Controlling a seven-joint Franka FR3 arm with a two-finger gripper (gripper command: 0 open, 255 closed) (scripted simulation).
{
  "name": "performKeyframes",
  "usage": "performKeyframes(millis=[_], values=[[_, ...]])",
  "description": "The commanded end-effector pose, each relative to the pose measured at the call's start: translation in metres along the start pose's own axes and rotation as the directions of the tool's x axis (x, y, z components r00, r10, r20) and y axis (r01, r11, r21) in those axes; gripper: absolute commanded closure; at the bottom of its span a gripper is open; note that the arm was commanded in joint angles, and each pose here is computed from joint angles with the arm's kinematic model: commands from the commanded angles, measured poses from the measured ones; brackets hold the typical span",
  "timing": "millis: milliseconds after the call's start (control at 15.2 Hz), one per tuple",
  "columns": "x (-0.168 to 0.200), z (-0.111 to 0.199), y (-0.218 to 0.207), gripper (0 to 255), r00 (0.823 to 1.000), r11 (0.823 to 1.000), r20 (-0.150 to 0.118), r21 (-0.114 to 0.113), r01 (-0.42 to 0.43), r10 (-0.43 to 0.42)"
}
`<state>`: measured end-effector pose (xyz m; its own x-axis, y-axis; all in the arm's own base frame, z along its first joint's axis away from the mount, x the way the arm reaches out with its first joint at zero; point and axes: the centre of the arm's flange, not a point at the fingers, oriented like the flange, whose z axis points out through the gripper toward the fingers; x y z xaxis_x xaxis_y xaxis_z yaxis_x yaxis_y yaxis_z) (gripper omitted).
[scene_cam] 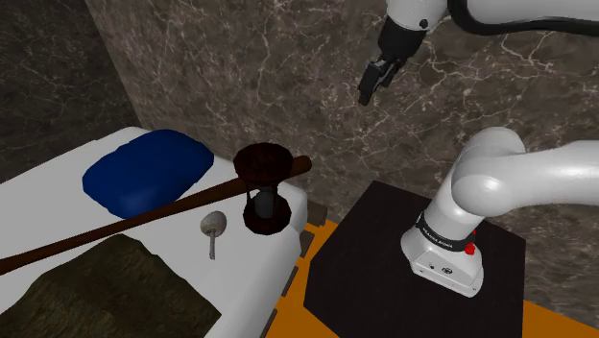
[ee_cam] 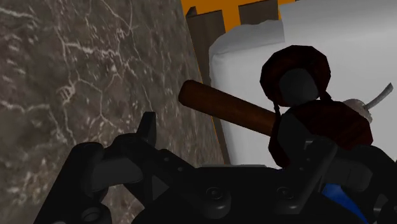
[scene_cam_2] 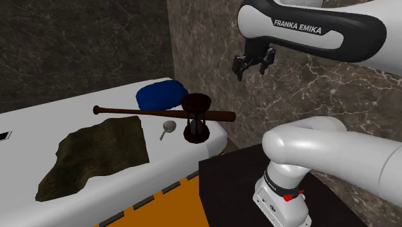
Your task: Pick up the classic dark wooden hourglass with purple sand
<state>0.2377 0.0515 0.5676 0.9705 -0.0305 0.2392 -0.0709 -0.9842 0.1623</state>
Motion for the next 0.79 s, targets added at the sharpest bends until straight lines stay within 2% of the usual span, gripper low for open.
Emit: performKeyframes(millis=[0, 330, 528, 726], values=[[-0.014, 0.015, -0.025, 0, 0.997, 0.998, -0.054, -0.030, -0.055, 0.053], [-0.045, 0.058, -0.089, 0, 0.970, 0.979, -0.185, -0.092, -0.179, 0.160], [-0.057, 0.088, -0.128, 0, 0.939, 0.959, -0.265, -0.121, -0.256, 0.217], [-0.064, 0.121, -0.165, 0, 0.899, 0.932, -0.346, -0.143, -0.333, 0.268]])
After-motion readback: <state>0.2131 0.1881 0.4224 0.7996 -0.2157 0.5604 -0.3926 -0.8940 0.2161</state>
